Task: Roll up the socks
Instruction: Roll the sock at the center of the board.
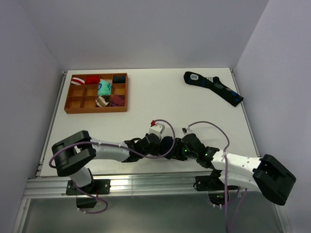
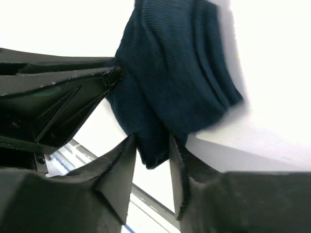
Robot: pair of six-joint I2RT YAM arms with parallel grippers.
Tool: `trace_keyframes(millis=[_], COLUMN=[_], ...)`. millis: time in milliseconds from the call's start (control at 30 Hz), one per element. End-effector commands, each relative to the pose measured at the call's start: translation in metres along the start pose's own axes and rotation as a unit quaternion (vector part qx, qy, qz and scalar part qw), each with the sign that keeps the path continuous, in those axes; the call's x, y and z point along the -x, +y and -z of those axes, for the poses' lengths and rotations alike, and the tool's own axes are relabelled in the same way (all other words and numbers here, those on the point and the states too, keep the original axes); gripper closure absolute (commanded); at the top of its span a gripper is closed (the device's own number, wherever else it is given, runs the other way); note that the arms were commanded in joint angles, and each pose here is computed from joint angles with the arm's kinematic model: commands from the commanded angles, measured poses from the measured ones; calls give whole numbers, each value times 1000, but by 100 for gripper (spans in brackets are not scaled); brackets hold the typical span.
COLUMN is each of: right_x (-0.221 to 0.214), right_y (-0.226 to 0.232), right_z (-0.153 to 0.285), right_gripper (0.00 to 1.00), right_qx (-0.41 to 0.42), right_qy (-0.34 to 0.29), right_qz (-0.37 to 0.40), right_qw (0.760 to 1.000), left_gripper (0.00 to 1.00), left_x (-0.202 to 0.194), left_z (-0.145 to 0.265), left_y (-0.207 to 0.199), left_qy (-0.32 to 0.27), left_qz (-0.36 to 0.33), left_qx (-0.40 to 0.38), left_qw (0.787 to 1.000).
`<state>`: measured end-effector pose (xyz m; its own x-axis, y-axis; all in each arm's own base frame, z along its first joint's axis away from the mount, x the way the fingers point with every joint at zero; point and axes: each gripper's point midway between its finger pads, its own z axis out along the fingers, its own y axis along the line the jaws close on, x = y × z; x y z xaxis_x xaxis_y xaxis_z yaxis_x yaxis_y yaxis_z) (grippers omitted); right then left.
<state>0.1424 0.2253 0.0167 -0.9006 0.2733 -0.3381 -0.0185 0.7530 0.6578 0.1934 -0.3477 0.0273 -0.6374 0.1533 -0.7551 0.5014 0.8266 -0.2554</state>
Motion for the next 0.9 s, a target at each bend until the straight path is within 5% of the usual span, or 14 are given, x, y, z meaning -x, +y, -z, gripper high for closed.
trace_keyframes(millis=[0,433,867], right_x=[6,50,25], right_y=[-30,30,58], right_z=[8,35,14], right_gripper=[57,63,59], right_qx=[-69,80,74], right_qy=[-26,-166,-185], right_qz=[30,107,206], right_qw=[997,977,958], left_gripper=[90,91,91], left_x=[-17,-17,-9], left_z=[5,21,26], left_y=[21,24,13], left_qy=[44,77,89], left_qz=[-27,-66,-73], left_qx=[64,80,62], left_qw=[997,992,991])
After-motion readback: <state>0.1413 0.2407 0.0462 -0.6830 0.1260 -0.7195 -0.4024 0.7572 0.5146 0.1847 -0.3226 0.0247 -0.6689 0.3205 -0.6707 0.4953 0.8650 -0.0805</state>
